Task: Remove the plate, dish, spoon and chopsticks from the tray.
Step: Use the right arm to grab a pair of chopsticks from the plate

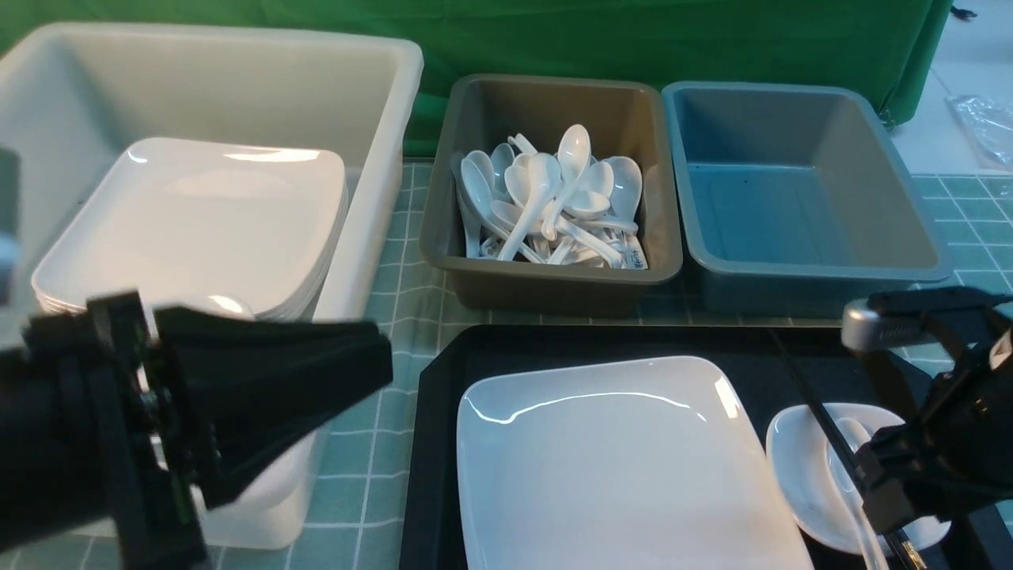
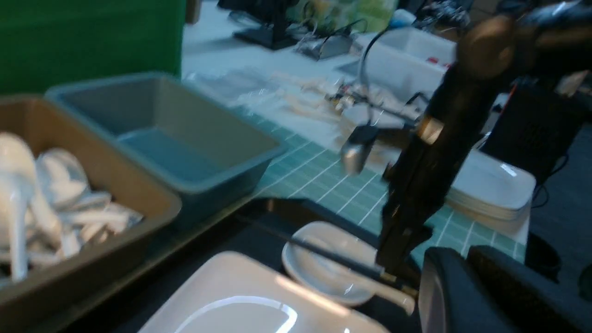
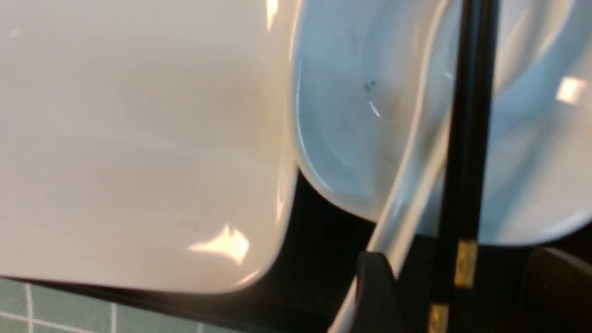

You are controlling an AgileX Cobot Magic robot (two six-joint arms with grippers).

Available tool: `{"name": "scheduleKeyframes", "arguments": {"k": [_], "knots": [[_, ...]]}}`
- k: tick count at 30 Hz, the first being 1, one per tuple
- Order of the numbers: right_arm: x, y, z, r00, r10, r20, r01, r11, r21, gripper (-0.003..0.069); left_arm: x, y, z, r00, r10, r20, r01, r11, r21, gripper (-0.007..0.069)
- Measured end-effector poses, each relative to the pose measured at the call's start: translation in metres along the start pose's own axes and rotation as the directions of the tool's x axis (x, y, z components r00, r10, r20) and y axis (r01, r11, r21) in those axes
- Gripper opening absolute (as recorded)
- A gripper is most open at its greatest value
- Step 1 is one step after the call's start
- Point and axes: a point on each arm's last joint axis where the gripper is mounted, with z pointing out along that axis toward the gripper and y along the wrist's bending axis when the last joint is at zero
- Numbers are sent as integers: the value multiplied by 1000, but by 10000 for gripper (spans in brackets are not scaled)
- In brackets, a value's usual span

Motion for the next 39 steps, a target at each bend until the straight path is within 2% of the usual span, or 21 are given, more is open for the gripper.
{"name": "scheduleKeyframes", "arguments": {"k": [4,8,15,26,30,36,38,39], "knots": [[-10,-3,21,1000,-12,-29,12,1000,-1,440,-15,-8,-2,999,20,25,-21,998,53,34],[-19,-5,41,999,-8,-40,8,1000,2,440,-17,-9,-2,1000,17,25,-19,998,65,34],[-23,-6,45,1000,-7,-13,7,1000,6,433,-17,-10,-2,1000,17,24,-19,997,73,34],[-23,-6,45,1000,-7,-13,7,1000,6,230,-17,-10,-2,1000,19,24,-21,997,74,34],[-23,-6,45,1000,-7,-17,7,1000,5,204,-17,-10,-2,999,29,24,-31,997,74,34],[-23,-6,45,1000,-5,-20,5,1000,5,202,-17,-10,-2,999,33,25,-35,997,73,34],[-23,-6,45,1000,-1,-20,1,1000,5,235,-17,-10,-2,999,34,25,-36,997,73,34],[-23,-6,45,1000,1,-20,0,1000,5,275,-17,-10,-2,999,36,25,-37,997,73,34]]}}
